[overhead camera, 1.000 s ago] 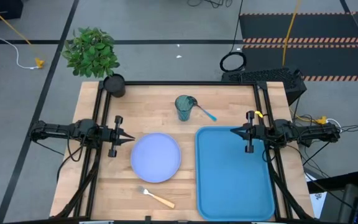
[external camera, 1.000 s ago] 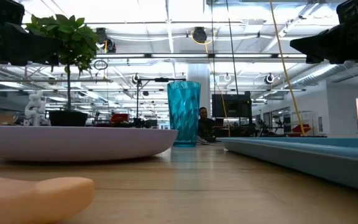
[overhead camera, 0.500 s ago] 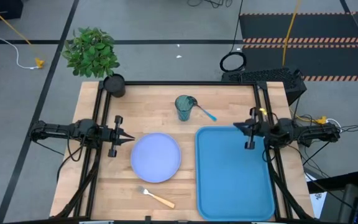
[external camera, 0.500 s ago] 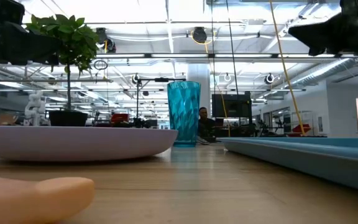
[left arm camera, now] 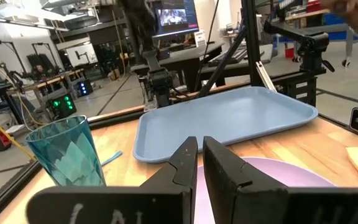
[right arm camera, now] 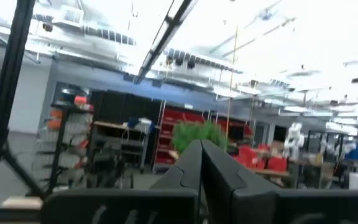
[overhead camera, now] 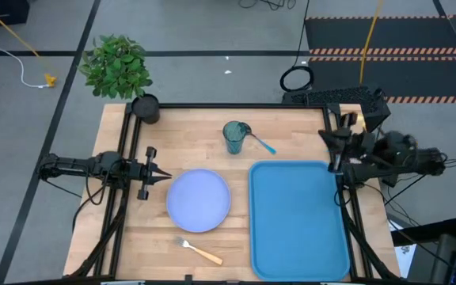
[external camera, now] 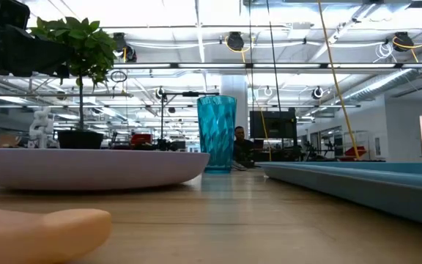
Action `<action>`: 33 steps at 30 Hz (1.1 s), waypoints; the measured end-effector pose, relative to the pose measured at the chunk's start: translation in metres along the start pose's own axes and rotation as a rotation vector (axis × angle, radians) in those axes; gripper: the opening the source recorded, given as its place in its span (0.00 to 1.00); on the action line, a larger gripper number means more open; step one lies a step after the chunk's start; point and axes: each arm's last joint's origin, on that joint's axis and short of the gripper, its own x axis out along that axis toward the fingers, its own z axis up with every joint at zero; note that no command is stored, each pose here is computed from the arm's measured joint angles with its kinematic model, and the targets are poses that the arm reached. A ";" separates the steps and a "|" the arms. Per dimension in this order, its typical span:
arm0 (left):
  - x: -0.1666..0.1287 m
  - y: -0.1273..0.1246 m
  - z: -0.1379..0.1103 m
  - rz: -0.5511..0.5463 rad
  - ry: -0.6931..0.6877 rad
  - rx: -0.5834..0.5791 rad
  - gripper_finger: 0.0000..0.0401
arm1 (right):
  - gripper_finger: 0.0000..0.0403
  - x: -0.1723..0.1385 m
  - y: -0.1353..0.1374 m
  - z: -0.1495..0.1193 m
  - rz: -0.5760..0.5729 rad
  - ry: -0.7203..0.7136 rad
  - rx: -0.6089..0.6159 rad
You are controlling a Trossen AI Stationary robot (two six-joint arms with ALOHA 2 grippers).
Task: Pick and place plate/cup/fork/spoon on tray
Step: Put the blue cup on the top right corner of the blue tray
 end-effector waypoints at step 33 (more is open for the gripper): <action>-0.001 0.006 0.007 0.159 -0.051 -0.093 0.08 | 0.00 0.240 -0.040 -0.017 0.028 1.142 -0.200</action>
